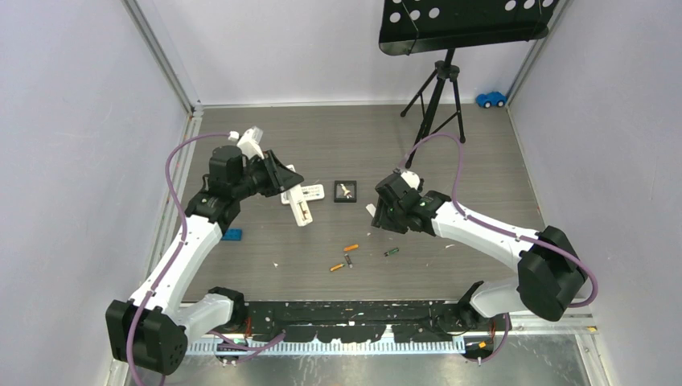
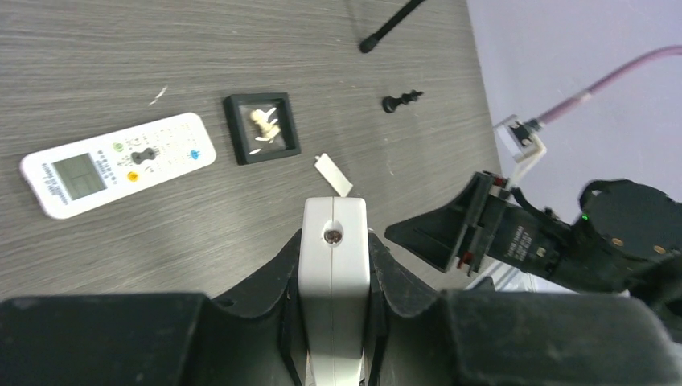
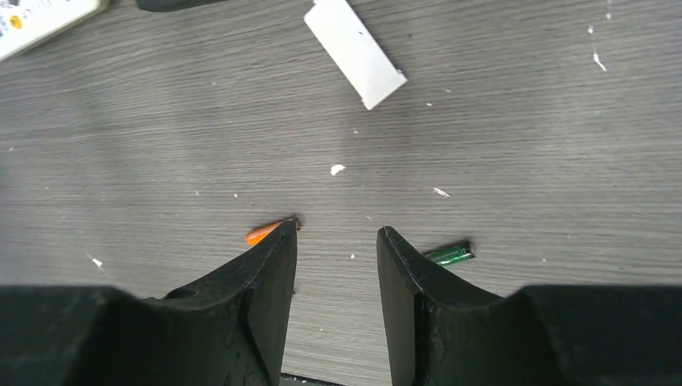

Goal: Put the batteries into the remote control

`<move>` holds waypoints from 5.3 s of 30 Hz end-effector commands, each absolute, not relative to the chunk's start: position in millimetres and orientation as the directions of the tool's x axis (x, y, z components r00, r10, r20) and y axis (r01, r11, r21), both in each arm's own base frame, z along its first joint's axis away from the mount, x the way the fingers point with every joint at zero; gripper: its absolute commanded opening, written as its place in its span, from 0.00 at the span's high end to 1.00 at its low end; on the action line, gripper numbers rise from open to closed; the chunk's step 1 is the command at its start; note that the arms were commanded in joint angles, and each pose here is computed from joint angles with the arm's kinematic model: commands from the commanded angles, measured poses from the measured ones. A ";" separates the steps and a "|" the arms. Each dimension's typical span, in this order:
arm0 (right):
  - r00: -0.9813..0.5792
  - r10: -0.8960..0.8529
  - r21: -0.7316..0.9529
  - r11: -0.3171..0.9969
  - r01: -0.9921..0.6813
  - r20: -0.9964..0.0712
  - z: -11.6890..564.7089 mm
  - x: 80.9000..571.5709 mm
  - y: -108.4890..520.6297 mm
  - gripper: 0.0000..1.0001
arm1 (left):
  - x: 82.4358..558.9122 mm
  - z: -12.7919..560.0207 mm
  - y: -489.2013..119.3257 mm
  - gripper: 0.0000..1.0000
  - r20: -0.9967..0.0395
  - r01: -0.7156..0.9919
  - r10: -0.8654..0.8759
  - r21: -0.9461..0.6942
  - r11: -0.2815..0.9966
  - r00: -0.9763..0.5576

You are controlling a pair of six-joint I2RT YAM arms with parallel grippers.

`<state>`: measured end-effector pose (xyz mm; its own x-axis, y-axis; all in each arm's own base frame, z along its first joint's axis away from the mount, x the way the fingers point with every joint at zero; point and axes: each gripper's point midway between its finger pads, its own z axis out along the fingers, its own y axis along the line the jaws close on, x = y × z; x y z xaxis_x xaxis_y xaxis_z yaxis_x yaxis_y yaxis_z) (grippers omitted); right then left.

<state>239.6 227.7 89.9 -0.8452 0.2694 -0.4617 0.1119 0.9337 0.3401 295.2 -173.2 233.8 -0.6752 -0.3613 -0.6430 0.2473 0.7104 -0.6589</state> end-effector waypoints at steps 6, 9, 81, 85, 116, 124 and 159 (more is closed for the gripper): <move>-0.857 0.163 0.378 0.925 -0.039 -0.489 94.6 232.8 270.0 0.52 | 285.6 267.1 -189.7 1.00 -0.704 0.418 -0.337 -0.666 0.618 -0.625; -0.857 0.128 0.323 0.945 -0.047 -0.499 88.4 232.2 283.4 0.52 | 286.0 265.3 -187.9 1.00 -0.703 0.407 -0.339 -0.664 0.627 -0.625; -0.518 -0.224 0.034 0.896 -0.442 -0.825 142.3 281.6 295.0 0.96 | 283.0 280.1 -189.3 1.00 -0.707 0.429 -0.386 -0.682 0.592 -0.593; -0.420 0.018 0.214 0.879 -0.425 -0.908 211.0 273.6 288.8 0.94 | 277.3 309.7 -199.2 1.00 -0.723 0.533 -0.430 -0.689 0.490 -0.540; -0.268 0.305 0.397 0.539 -0.743 -0.914 392.0 221.7 363.8 0.88 | 272.2 369.0 -230.3 1.00 -0.415 0.461 -0.506 -0.887 0.038 -0.756; -0.252 0.233 0.341 0.539 -0.770 -0.939 380.2 216.4 363.9 0.84 | 274.2 368.1 -230.9 1.00 -0.365 0.411 -0.507 -0.911 0.024 -0.781; -0.308 0.255 0.400 0.565 -0.722 -0.917 385.3 218.9 358.5 0.67 | 282.5 361.0 -231.9 1.00 -0.316 0.350 -0.511 -0.936 0.032 -0.799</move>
